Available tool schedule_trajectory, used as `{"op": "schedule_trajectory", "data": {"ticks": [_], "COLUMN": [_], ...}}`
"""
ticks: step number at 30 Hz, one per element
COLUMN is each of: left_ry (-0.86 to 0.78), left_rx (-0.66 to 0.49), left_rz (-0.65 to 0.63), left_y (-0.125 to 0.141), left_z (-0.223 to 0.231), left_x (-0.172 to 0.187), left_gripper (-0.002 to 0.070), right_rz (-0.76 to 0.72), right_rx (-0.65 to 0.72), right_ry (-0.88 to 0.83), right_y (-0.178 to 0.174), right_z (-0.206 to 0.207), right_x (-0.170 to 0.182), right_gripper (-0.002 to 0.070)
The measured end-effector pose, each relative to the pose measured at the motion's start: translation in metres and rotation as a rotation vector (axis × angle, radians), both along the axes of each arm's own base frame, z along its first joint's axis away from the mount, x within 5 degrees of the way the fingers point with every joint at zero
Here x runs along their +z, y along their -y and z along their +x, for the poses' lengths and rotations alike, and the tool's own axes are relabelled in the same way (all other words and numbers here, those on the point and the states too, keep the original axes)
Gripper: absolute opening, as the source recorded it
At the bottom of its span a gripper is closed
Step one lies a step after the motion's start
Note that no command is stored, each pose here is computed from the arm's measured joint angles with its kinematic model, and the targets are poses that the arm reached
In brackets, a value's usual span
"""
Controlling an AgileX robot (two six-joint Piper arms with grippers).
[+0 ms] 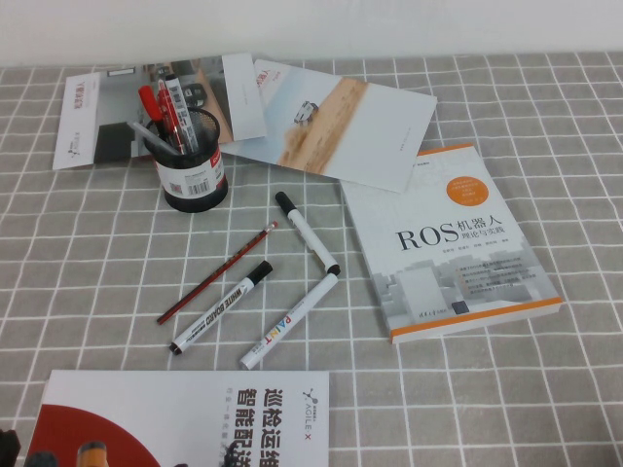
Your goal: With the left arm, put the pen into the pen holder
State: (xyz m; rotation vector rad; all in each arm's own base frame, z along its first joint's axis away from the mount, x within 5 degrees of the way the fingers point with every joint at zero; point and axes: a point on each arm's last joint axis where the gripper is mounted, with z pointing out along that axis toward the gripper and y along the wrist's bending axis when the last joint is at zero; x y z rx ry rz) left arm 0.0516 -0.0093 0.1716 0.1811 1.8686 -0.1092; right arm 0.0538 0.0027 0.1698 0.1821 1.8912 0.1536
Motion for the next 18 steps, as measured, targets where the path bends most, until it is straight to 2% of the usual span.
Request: {"op": "schedule_trajectory", "data": {"ticks": [18], "left_ry": [-0.002], "left_rx": [0.001], "left_rz": [0.009], "left_y": [-0.0003], "left_z": [-0.0001], "left_x": [-0.0003], "left_gripper": [-0.0003], "right_rz": [0.000], "right_rx": [0.000], "right_ry": [0.000], "right_y": [0.0000], "right_z": [0.0000], "right_x": [0.0000], "right_gripper": [-0.0015]}}
